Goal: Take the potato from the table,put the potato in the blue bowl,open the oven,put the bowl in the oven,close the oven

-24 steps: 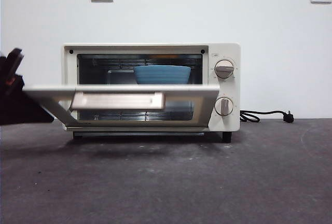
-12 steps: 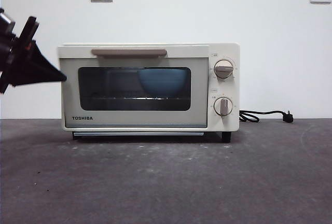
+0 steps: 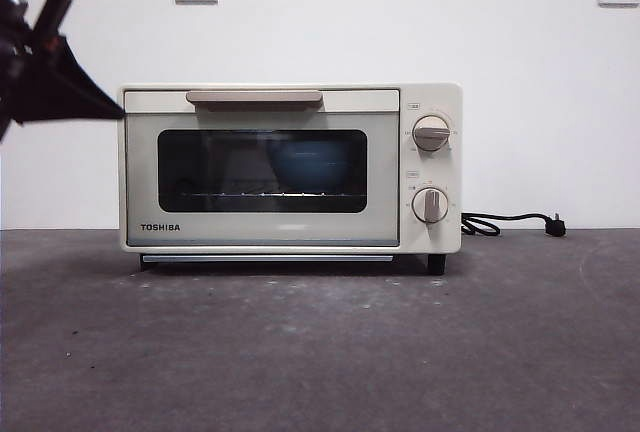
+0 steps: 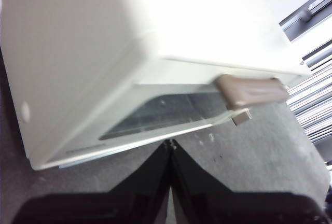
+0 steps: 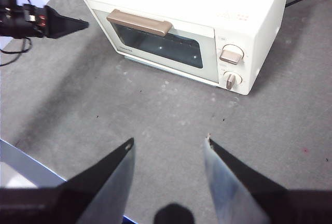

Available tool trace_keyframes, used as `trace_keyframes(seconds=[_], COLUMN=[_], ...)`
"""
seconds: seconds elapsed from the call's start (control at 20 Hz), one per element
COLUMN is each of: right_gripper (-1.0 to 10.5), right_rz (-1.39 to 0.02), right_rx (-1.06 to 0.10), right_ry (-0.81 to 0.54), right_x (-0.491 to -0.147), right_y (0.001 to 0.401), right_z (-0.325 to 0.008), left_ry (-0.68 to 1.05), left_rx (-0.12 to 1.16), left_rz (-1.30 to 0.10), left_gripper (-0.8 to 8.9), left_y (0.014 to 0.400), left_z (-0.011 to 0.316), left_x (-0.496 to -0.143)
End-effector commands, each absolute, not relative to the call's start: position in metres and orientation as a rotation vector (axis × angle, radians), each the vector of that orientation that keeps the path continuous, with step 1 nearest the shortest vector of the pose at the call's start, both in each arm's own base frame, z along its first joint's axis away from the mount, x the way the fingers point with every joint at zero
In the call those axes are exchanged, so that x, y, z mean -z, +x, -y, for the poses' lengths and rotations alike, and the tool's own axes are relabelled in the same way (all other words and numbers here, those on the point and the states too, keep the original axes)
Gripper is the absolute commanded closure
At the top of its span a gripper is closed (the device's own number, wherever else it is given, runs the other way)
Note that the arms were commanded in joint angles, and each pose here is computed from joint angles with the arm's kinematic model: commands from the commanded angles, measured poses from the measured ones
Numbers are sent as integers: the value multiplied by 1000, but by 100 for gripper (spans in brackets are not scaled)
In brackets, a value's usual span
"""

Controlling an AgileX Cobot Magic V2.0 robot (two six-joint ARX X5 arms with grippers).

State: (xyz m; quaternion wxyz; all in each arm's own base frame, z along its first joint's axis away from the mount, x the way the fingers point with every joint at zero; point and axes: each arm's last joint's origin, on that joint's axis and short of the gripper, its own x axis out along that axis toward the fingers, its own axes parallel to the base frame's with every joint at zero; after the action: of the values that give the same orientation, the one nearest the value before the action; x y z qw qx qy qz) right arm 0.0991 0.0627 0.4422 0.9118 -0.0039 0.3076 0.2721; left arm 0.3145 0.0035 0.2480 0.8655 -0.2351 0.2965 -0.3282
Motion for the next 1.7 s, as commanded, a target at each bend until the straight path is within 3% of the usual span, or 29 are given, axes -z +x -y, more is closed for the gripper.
trace_keyframes(seconds=[0.05, 0.65, 1.2, 1.5, 1.7], right_gripper=[726, 726, 727, 733, 971], right_rz=[-641, -733, -764, -790, -796], right_rx=[-564, -573, -579, -694, -779], right_ry=[-15, -100, -128, -112, -121], right_x=[-442, -432, -429, -428, -428], right_y=[101, 108, 108, 105, 103], right_z=[-64, -69, -68, -70, -72], left_ry=[-383, -180, -114, -110, -112], left_rx=[678, 621, 554, 526, 525], left_rz=[-582, -530, -555, -583, -597], left_gripper=[821, 821, 821, 821, 821], left_y=[297, 190, 101, 83, 82], left_z=[3, 29, 24, 22, 22], left_x=[-269, -337, -348, -346, -345])
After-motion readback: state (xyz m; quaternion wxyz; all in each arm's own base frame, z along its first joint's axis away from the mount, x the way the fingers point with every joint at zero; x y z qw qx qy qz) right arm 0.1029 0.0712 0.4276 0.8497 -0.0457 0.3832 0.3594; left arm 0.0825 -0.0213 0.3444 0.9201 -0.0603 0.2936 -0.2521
